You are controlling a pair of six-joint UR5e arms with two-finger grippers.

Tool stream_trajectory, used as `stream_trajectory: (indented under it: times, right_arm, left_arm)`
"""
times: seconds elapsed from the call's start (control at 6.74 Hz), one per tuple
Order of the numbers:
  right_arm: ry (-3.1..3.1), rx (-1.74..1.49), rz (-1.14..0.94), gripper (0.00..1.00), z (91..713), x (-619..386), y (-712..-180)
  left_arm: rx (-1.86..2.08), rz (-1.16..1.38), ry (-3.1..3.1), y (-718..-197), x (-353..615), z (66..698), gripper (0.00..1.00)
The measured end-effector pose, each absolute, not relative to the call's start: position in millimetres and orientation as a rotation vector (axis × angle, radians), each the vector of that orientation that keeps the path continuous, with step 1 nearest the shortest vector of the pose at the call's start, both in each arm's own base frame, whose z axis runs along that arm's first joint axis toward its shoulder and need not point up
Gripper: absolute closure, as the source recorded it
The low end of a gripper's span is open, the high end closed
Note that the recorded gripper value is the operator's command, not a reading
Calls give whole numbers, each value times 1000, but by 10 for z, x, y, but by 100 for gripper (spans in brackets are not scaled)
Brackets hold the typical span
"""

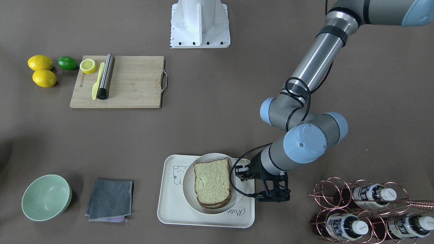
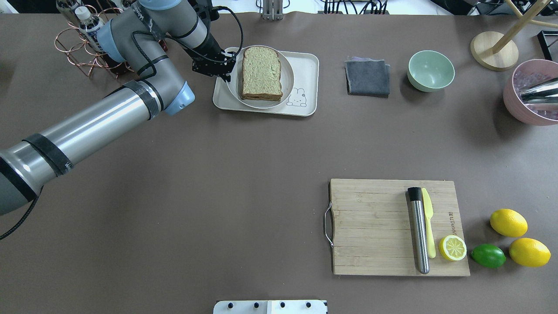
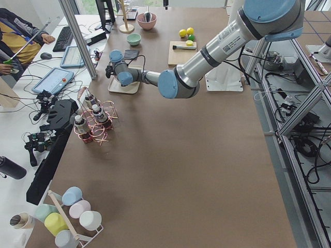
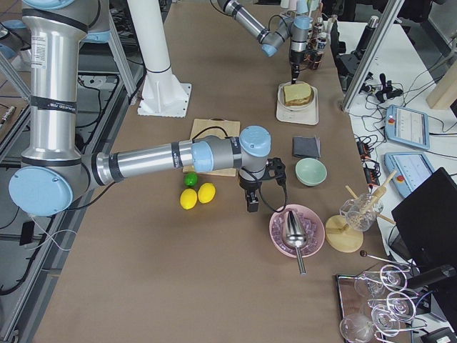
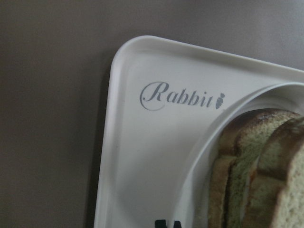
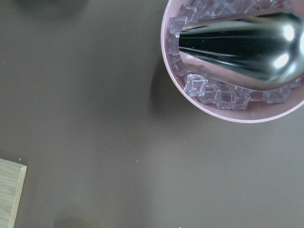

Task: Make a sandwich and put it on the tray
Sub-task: 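Carry the plate with the left gripper onto the white tray, then lower the plate onto the tray and open the left gripper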

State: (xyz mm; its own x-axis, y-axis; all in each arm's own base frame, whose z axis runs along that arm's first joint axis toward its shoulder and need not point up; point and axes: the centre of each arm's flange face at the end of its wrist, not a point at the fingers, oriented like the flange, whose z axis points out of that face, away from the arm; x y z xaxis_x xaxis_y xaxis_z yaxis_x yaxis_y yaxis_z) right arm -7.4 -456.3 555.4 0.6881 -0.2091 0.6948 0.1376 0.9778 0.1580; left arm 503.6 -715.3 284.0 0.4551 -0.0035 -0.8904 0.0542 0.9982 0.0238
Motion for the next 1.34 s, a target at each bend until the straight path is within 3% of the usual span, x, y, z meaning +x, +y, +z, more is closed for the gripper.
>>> stream_trajectory:
  times: [0.74,0.89,1.19,1.34]
  right_arm:
    - [-791,94,-191,0,5541,-79,-4545]
    - [-791,94,-190,0,5540,-79,-4542]
    - [-792,93,-189,0,5541,-76,-4535]
    - [-793,93,-189,0,5534,-77,-4534]
  left_arm:
    - [107,-23,1090,-7059,5285,2840,100]
    - [118,-26,1087,-7048,5310,2841,73]
    - [135,-41,1076,-7051,5324,2861,32]
    - [138,-45,1078,-7052,5318,2848,30]
